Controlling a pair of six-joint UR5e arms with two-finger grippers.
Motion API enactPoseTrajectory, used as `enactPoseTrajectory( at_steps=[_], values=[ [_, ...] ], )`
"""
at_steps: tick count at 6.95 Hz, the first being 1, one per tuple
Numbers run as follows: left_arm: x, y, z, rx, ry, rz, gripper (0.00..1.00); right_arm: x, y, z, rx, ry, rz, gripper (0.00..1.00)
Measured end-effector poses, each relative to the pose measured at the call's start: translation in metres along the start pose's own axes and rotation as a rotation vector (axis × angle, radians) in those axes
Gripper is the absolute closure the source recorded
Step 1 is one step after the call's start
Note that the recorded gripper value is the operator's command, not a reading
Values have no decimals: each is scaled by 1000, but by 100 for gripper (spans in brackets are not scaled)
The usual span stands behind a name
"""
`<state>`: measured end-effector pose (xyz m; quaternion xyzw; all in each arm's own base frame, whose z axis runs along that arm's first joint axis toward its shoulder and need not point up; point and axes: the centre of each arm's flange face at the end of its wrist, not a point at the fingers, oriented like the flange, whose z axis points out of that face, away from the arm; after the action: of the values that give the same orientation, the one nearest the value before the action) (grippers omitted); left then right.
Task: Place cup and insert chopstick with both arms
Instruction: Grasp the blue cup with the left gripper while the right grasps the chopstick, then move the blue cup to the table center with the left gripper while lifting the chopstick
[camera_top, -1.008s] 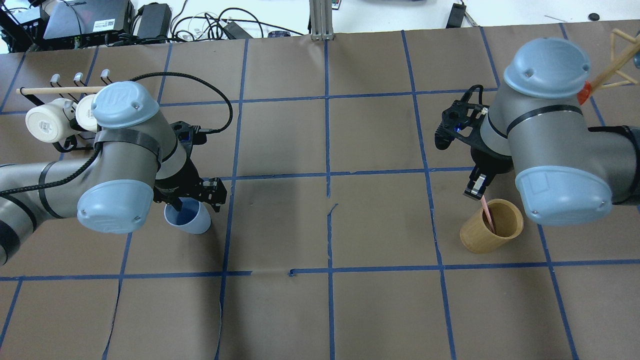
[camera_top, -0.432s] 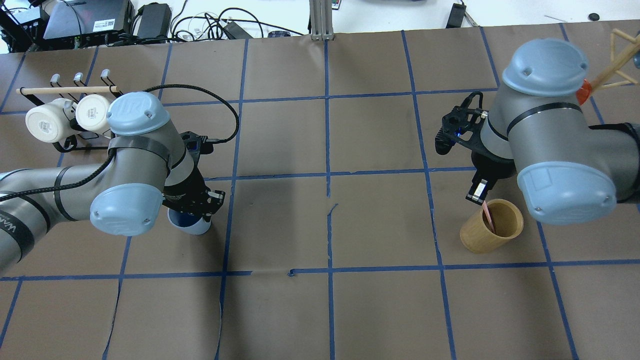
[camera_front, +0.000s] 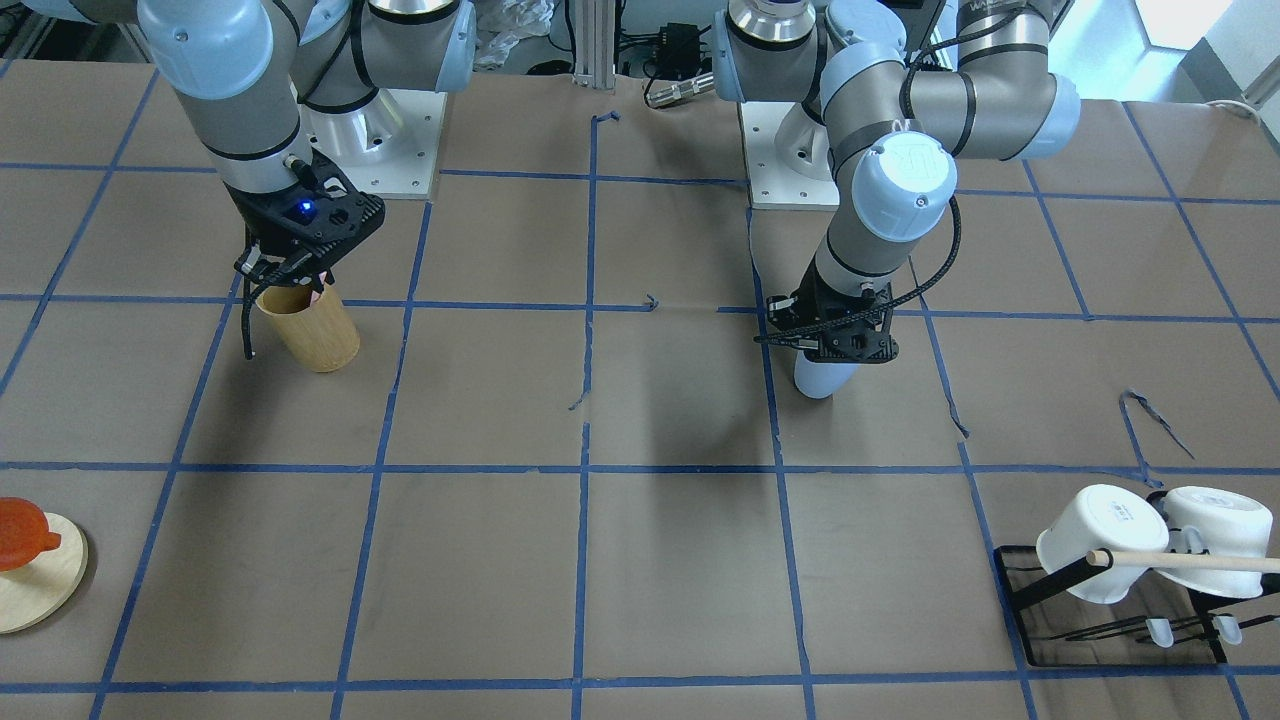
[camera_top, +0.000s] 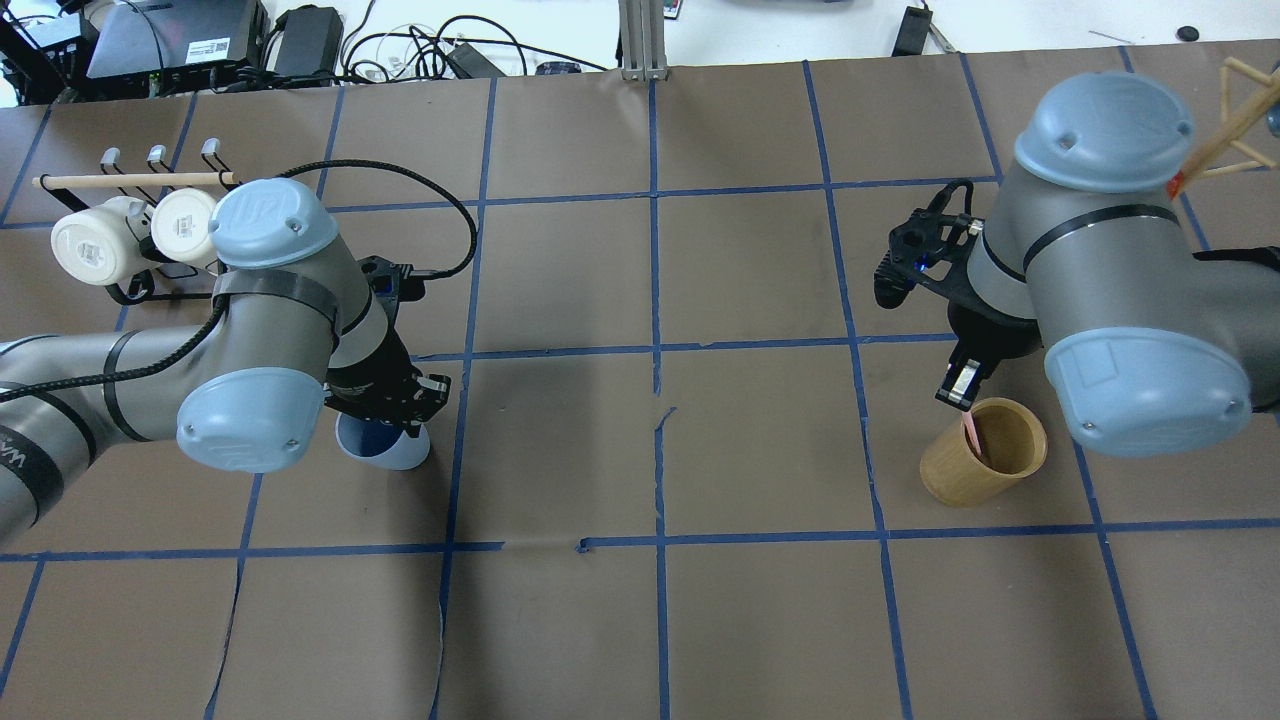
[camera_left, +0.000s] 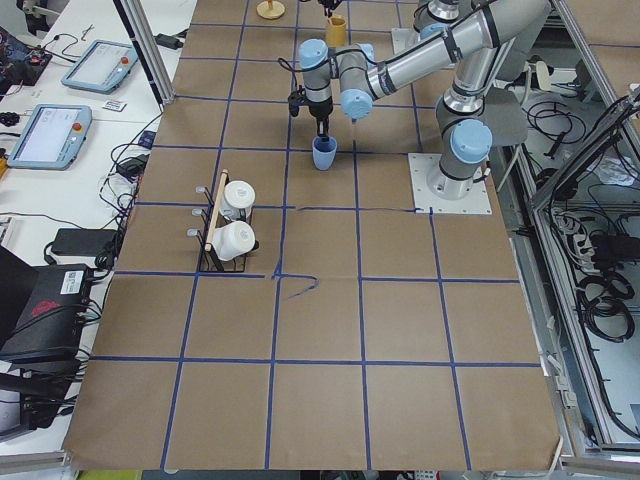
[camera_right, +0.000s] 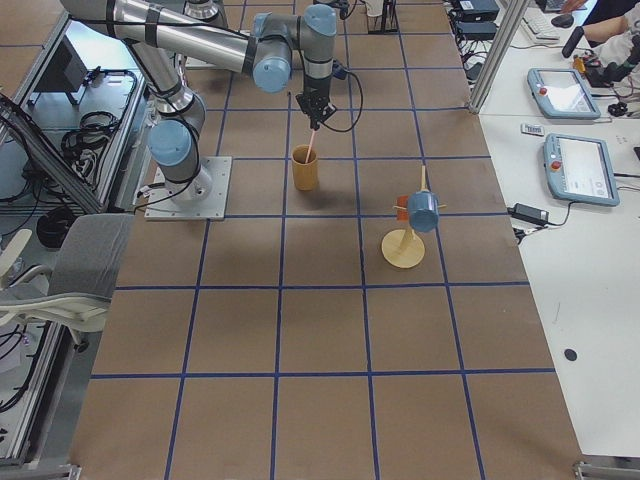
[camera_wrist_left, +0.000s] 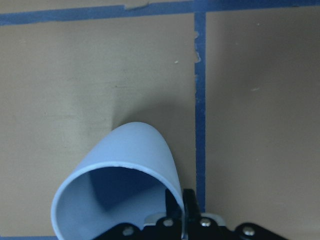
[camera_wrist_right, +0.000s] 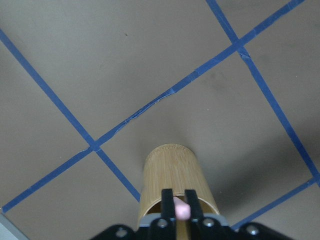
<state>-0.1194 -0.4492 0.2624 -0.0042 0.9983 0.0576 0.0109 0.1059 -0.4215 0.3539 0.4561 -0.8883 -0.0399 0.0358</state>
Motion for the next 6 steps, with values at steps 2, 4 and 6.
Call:
enactPoseTrajectory(
  at_steps=[2, 4, 6],
  values=[
    [36, -12, -25, 53, 10, -96, 100, 0, -1, -4, 7, 2, 14, 85],
    [97, -13, -37, 79, 81, -220, 100, 5, -3, -25, -2, -13, 41, 85],
    [155, -10, -29, 113, 178, -347, 100, 14, -5, -64, -19, -37, 98, 88]
  ],
)
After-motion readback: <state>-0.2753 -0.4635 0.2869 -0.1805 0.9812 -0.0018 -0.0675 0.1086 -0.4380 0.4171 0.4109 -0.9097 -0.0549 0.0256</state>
